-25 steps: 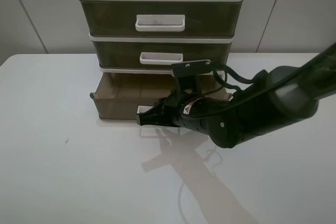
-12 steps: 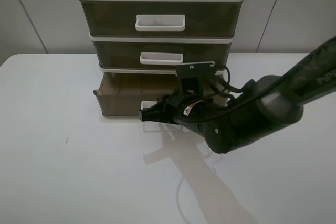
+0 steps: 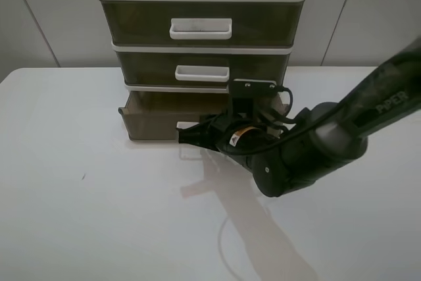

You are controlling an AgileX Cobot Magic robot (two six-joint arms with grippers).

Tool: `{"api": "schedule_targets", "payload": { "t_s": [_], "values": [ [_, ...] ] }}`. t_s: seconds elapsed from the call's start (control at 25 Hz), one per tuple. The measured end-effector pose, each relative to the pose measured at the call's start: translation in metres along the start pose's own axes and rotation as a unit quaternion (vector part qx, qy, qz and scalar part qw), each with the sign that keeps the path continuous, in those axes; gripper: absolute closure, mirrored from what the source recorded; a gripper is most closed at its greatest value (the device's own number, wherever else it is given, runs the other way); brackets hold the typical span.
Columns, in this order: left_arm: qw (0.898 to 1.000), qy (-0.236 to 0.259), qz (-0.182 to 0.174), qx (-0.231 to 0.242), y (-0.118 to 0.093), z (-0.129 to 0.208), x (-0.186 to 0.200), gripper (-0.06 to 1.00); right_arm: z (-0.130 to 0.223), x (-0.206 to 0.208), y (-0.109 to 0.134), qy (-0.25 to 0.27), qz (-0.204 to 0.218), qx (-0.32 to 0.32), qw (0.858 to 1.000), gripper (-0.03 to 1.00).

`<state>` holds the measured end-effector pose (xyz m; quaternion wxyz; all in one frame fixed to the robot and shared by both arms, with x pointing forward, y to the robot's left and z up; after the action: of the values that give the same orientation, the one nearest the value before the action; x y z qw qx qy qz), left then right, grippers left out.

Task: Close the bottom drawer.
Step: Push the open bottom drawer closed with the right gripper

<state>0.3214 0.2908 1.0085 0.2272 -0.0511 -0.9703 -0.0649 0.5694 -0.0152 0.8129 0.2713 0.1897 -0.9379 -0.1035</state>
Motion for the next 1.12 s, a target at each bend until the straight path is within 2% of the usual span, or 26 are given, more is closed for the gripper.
{"api": "schedule_targets", "payload": {
  "t_s": [0.16, 0.44, 0.84, 1.12],
  "values": [
    [1.0, 0.0, 0.0, 0.0, 0.0, 0.0, 0.0, 0.23, 0.004, -0.005, -0.002, -0.004, 0.002, -0.015, 1.0, 0.95],
    [1.0, 0.0, 0.0, 0.0, 0.0, 0.0, 0.0, 0.23, -0.006, -0.008, 0.012, -0.026, -0.011, -0.023, 0.999, 0.95],
    [1.0, 0.0, 0.0, 0.0, 0.0, 0.0, 0.0, 0.23, -0.001, -0.016, 0.008, -0.033, -0.003, -0.024, 0.999, 0.95],
    [1.0, 0.0, 0.0, 0.0, 0.0, 0.0, 0.0, 0.23, -0.007, -0.017, 0.005, -0.06, 0.0, -0.026, 0.998, 0.95]
  ]
}}
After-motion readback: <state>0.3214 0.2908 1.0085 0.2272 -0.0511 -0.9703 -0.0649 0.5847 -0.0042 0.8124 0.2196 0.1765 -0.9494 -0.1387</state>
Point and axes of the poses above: a point on each arm's last joint axis where the gripper is mounted, x pointing back along that axis away from the gripper, y along the wrist's bending axis when the last joint is at zero, z = x × y, the point moved 10 cm from there along -x, pointing out along that axis toward the gripper, and after that the axes turned 3 degrees about -x, right-handed, at the moved point
